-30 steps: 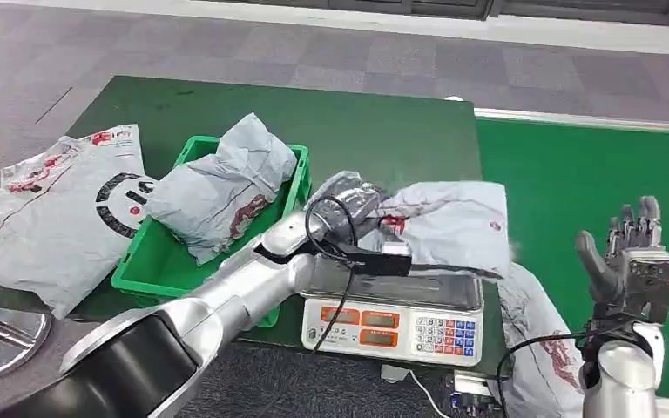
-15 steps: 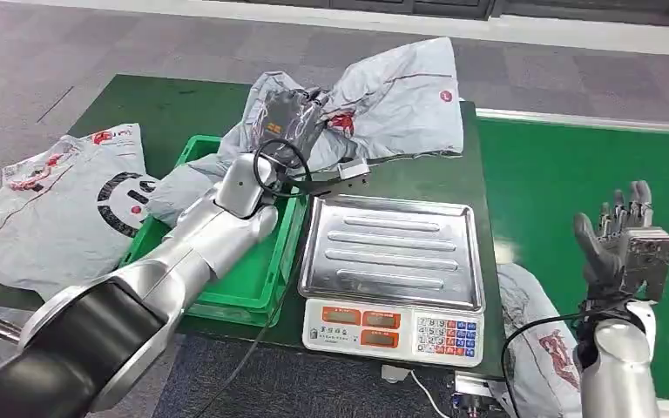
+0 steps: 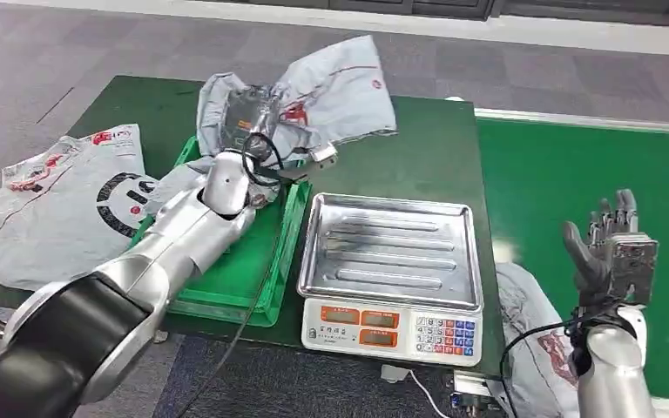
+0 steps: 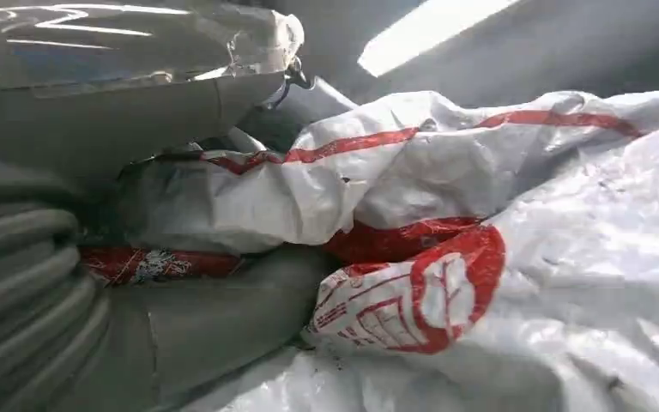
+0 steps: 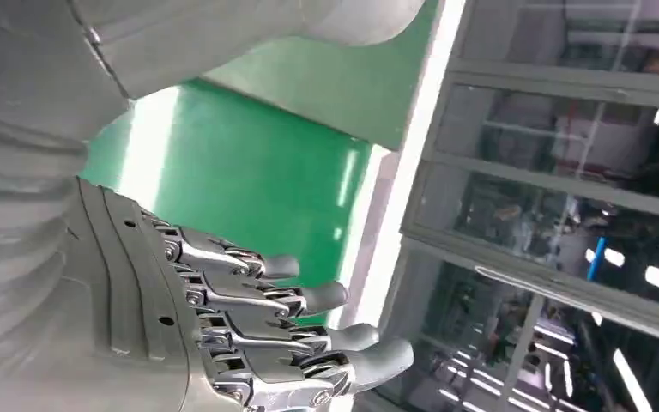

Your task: Moved the parcel from conveyor to table for the left to box.

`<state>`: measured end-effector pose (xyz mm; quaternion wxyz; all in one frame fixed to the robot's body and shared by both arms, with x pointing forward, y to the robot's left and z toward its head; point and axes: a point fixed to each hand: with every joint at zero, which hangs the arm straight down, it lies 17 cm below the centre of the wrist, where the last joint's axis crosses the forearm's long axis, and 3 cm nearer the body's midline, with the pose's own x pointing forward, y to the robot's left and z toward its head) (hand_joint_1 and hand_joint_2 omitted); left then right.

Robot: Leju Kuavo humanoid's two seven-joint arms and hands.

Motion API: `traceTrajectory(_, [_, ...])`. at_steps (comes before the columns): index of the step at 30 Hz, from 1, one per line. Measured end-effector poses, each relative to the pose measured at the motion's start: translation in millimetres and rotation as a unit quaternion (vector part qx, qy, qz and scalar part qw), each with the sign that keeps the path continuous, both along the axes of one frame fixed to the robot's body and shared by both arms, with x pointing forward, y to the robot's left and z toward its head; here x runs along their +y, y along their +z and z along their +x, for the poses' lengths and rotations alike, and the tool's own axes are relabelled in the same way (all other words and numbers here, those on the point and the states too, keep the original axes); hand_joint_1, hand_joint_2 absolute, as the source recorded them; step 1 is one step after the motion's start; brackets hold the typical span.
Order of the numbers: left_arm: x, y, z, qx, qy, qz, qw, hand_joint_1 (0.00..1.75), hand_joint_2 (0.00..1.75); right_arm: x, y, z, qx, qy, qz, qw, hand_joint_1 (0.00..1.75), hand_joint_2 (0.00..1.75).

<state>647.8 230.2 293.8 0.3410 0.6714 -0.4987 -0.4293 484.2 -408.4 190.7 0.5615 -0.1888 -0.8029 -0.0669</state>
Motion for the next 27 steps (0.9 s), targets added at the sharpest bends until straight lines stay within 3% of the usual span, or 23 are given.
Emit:
traceTrajectory(3, [64,-56,2,0.137,0.108,0.037,0.984,1.75,1.75,0,-4,-2,0.005,0.003,-0.002,1.0,0.0,1.75])
traceTrajectory(7, [119,-119,-18,0.296,0.179,0.086,0.934,1.75,1.75,-4,-3,-2,0.006,0.011,-0.01,1.0,0.0,1.75])
traceTrajectory(9, [130,-130,-24,0.318,0.189,0.093,0.924,1.75,1.75,-4,-3,-2,0.005,0.013,-0.012,1.0,0.0,1.75])
traceTrajectory(17, [151,-135,-27,0.322,0.195,0.083,0.923,1.75,1.75,-11,-20,-19,0.024,0.014,-0.02,0.999,0.0,1.75])
traceTrajectory(19, [154,-138,-28,0.326,0.194,0.079,0.922,0.0,1.75,-14,-22,-23,0.027,0.015,-0.021,0.999,0.0,1.75])
traceTrajectory(24, [150,-125,-21,0.267,0.18,0.047,0.946,0.0,1.75,-16,-25,-27,0.033,0.016,-0.023,0.999,0.0,1.75])
traceTrajectory(27, [136,-99,-11,0.186,0.144,0.002,0.972,0.0,1.75,-17,-29,-31,0.045,0.009,-0.029,0.999,0.0,1.75])
